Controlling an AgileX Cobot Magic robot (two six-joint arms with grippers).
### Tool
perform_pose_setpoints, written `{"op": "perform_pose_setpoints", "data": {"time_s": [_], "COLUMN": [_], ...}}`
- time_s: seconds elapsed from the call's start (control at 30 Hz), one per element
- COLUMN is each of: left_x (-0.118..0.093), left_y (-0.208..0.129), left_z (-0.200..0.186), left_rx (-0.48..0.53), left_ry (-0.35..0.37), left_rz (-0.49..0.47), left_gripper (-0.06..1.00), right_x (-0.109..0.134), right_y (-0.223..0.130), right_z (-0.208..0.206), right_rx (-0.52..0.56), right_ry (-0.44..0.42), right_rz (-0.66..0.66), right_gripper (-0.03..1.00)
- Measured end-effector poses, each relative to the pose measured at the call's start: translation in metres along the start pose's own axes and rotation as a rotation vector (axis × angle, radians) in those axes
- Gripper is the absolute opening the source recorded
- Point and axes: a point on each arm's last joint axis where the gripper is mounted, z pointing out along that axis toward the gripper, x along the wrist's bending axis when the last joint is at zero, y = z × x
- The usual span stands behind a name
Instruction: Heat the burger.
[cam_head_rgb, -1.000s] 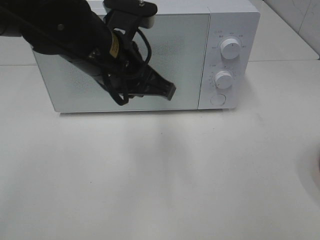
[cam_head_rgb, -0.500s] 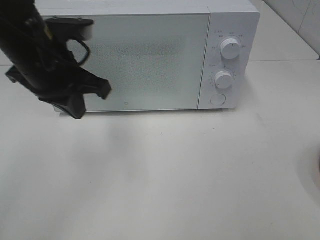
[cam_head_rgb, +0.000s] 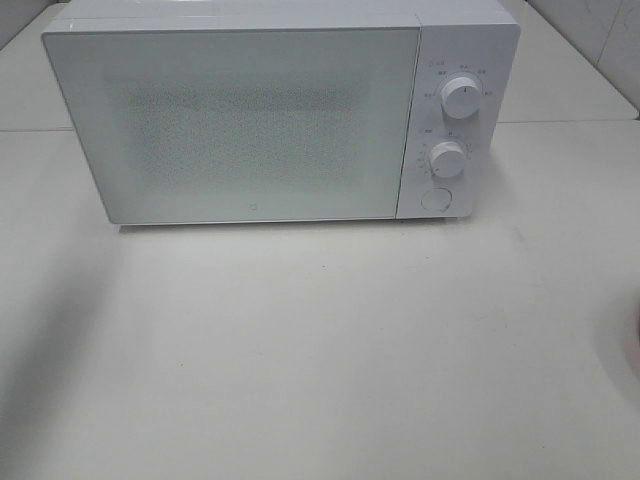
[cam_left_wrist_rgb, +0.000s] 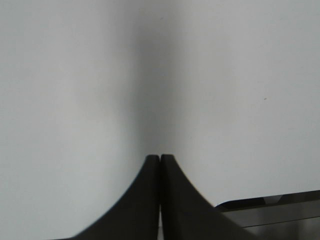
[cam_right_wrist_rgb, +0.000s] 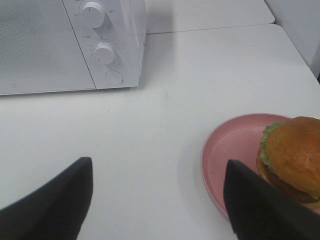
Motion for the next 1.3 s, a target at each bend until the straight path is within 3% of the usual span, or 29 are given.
{"op": "perform_pose_setpoints", "data": {"time_s": [0.1,0.33,0.43,0.5,0.53,0.6,0.63,0.83,1.3], "left_x": [0.012,0.012,0.007,0.007,0.005,0.005,0.004,0.003,-0.002], "left_y": [-0.024,-0.068,-0.098,-0.104,-0.119,-0.125,-0.141,-0.183,-0.237], "left_z": [-0.005,-0.019,-0.038,-0.041,-0.051,-0.055,-0.064,-0.069,-0.073], "left_rx": [-0.022,-0.125,-0.247,-0.272,-0.349,-0.380,-0.460,-0.627,-0.807], "left_ry": [0.011,0.014,0.017,0.019,0.029,0.034,0.053,0.087,0.077], "left_rz": [-0.050,-0.061,-0.041,-0.036,-0.022,-0.016,0.002,0.038,0.067], "left_gripper": [0.00,0.00,0.00,0.00,0.00,0.00,0.00,0.00,0.00], "right_x": [0.000,0.000,0.000,0.000,0.000,0.000,0.000,0.000,0.000], "right_y": [0.000,0.000,0.000,0.000,0.000,0.000,0.000,0.000,0.000], "right_z": [0.000,0.000,0.000,0.000,0.000,0.000,0.000,0.000,0.000], "right_rx": [0.000,0.000,0.000,0.000,0.000,0.000,0.000,0.000,0.000], "right_ry": [0.000,0.000,0.000,0.000,0.000,0.000,0.000,0.000,0.000], "right_rz": [0.000,0.000,0.000,0.000,0.000,0.000,0.000,0.000,0.000], "right_gripper": [0.71,0.71,0.71,0.71,0.71,0.71,0.71,0.71,0.71]}}
